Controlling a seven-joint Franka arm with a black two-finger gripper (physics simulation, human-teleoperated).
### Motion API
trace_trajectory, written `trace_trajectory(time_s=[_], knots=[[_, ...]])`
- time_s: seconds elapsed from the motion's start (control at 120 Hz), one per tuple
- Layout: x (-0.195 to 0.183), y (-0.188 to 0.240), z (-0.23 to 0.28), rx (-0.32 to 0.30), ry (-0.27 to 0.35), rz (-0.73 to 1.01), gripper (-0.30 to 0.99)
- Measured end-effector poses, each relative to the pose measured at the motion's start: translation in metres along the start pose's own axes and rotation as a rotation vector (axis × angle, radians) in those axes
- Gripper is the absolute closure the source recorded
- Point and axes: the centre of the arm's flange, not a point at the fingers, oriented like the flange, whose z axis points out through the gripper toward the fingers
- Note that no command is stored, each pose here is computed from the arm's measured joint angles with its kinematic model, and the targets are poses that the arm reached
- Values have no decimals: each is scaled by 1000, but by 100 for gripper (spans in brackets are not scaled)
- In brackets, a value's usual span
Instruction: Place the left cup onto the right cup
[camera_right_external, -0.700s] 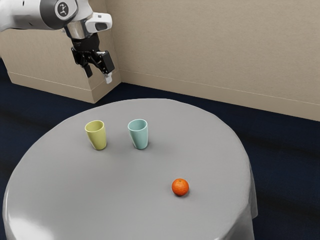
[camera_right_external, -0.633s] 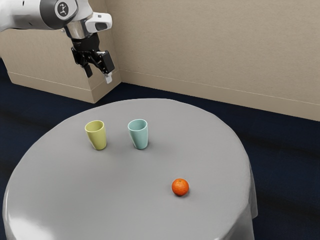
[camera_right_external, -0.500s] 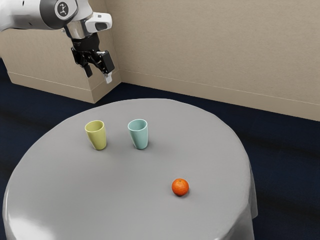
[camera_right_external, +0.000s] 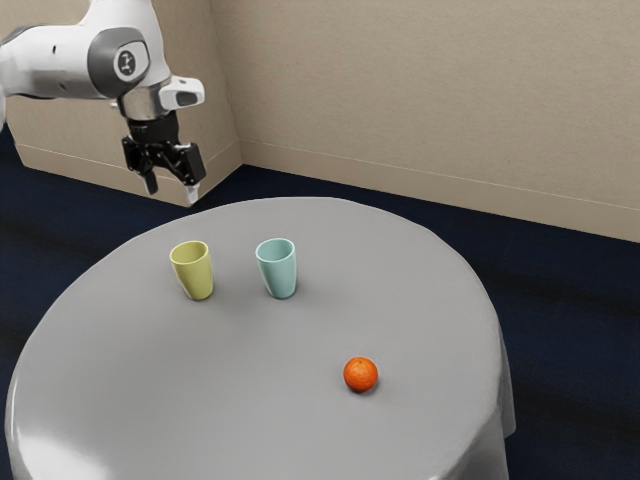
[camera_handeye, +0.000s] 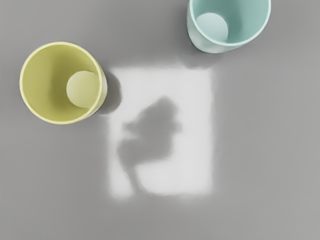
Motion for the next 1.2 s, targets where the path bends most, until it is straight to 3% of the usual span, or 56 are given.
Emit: trace_trajectory(time_s=[0.517, 1.1, 1.2], knots=[[70, -40, 135, 21, -23, -65, 0], [89, -58, 203, 27, -46, -92, 0], [90, -56, 203, 28, -39, -88, 16]])
